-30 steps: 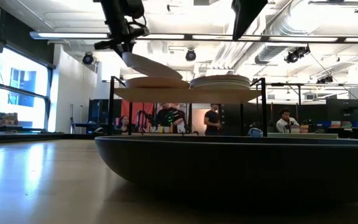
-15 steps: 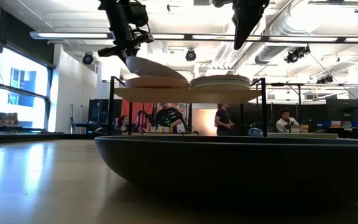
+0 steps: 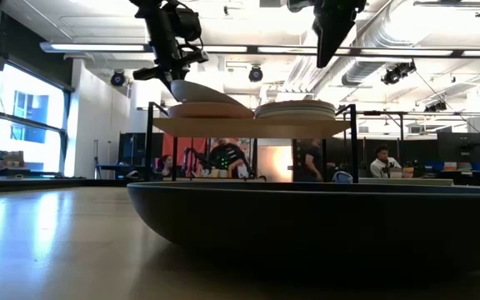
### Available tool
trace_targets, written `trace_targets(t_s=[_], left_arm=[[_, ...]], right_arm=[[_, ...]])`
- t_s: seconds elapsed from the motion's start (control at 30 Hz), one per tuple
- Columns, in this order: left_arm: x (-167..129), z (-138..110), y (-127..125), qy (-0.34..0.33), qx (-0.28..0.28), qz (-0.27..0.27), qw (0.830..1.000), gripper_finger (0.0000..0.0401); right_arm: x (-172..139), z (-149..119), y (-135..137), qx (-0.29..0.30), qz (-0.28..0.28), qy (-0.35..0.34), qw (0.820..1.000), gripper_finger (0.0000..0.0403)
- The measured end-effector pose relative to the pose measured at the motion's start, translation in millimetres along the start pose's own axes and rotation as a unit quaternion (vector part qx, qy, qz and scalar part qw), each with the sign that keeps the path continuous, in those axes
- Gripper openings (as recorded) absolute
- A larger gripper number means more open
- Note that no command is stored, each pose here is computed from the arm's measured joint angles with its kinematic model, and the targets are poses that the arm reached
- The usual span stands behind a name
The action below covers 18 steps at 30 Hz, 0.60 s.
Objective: Place and stack plates onto a shelf
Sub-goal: Stack the gray plate on top of the other pink plate on the shelf
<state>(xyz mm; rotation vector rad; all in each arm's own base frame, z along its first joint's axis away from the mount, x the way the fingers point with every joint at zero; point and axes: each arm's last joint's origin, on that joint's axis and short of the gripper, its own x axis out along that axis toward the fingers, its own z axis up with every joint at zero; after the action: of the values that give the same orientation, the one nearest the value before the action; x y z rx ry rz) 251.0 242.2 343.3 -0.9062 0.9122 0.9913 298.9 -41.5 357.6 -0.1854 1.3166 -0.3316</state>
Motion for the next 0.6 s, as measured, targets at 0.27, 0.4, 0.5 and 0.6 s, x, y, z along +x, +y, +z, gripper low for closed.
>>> trace_targets(t_s=[0.27, 0.4, 0.5, 0.6], left_arm=[[0.0, -0.1, -0.1, 0.000, -0.013, 0.001, 1.000, 0.0015], [0.0, 0.0, -0.1, 0.000, -0.013, 0.001, 1.000, 0.0034], [0.0, 0.0, -0.1, -0.001, -0.013, 0.001, 1.000, 0.0044], [0.0, -0.1, 0.0, 0.000, -0.013, 0.001, 1.000, 0.0050]], right_arm=[[0.1, 0.0, 0.0, 0.000, 0.000, 0.000, 1.000, 0.0131], [0.1, 0.0, 0.0, -0.006, 0.000, 0.000, 1.000, 0.0131], [0.1, 0.0, 0.0, -0.009, 0.000, 0.000, 1.000, 0.0131], [0.1, 0.0, 0.0, -0.009, 0.000, 0.001, 1.000, 0.0131]])
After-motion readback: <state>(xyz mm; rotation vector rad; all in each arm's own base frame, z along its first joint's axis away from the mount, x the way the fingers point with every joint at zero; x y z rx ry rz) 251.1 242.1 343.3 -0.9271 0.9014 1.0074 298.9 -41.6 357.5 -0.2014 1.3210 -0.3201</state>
